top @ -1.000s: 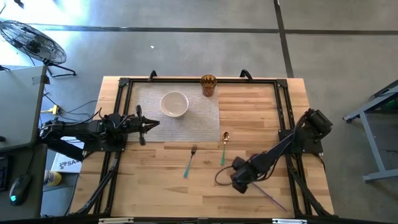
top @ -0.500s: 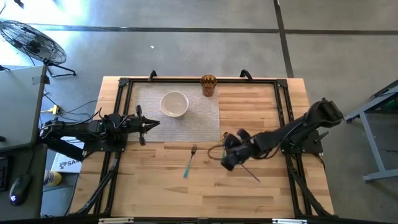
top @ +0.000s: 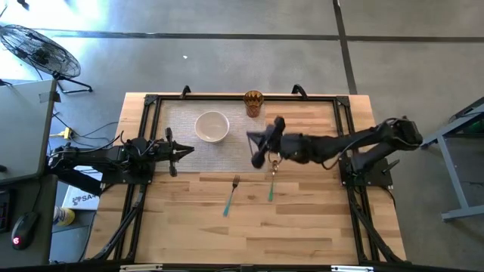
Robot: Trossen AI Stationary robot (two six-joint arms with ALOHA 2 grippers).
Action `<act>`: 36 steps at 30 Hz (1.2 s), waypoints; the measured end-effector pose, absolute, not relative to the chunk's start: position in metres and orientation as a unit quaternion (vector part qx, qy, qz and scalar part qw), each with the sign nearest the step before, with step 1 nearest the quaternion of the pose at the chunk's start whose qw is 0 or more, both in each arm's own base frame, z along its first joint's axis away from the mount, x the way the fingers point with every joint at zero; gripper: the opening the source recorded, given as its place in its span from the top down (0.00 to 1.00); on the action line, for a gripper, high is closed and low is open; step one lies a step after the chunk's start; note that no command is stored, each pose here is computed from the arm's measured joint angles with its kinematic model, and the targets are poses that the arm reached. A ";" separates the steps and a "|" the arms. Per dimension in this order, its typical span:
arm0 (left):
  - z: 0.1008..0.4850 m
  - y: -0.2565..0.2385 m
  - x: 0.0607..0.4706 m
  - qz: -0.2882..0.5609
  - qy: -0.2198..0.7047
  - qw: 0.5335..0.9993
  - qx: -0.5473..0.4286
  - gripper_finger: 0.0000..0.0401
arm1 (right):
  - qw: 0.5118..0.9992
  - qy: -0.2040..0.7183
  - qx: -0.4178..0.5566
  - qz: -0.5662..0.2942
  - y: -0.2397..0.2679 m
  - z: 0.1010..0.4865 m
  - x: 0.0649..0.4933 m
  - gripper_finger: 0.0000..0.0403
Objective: Pick & Place Utensil
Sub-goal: Put the purple straw into the orange cup on the gray mat
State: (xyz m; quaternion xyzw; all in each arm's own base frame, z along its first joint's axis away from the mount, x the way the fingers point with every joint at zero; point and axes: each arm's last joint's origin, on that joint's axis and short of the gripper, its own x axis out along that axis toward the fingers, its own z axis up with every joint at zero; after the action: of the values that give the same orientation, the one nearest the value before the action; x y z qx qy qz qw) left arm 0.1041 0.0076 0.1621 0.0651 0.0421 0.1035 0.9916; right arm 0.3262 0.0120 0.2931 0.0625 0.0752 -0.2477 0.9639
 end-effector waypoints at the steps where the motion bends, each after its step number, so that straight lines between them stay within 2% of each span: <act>1: 0.162 0.008 0.104 0.103 0.042 0.992 0.065 0.94 | 0.963 0.058 0.062 -0.255 0.006 0.297 0.327 1.00; 6: 0.162 0.008 0.104 0.104 0.042 0.992 0.065 0.94 | 0.950 -0.029 0.037 -0.310 -0.022 0.316 0.327 1.00; 11: 0.162 0.008 0.104 0.104 0.042 0.992 0.065 0.94 | 0.913 -0.103 0.001 -0.394 -0.052 0.334 0.320 1.00; 17: 0.162 0.008 0.104 0.104 0.042 0.992 0.065 0.94 | 0.885 -0.193 -0.004 -0.423 -0.085 0.351 0.308 1.00; 22: 0.162 0.008 0.104 0.104 0.042 0.992 0.065 0.94 | 0.862 -0.144 -0.051 -0.483 -0.110 0.346 0.301 1.00; 26: 0.162 0.008 0.104 0.104 0.042 0.992 0.065 0.94 | 0.876 -0.119 -0.013 -0.467 -0.126 0.334 0.301 0.99; 36: 0.162 0.008 0.104 0.104 0.043 0.992 0.065 0.94 | 0.887 -0.055 -0.023 -0.458 -0.137 0.297 0.323 0.98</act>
State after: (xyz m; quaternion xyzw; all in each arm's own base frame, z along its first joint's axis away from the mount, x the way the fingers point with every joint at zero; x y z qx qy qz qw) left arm 0.1041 0.0076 0.1620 0.0652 0.0426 0.1037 0.9916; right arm 0.3231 -0.1374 0.2966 -0.0232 -0.0553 -0.4575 0.8872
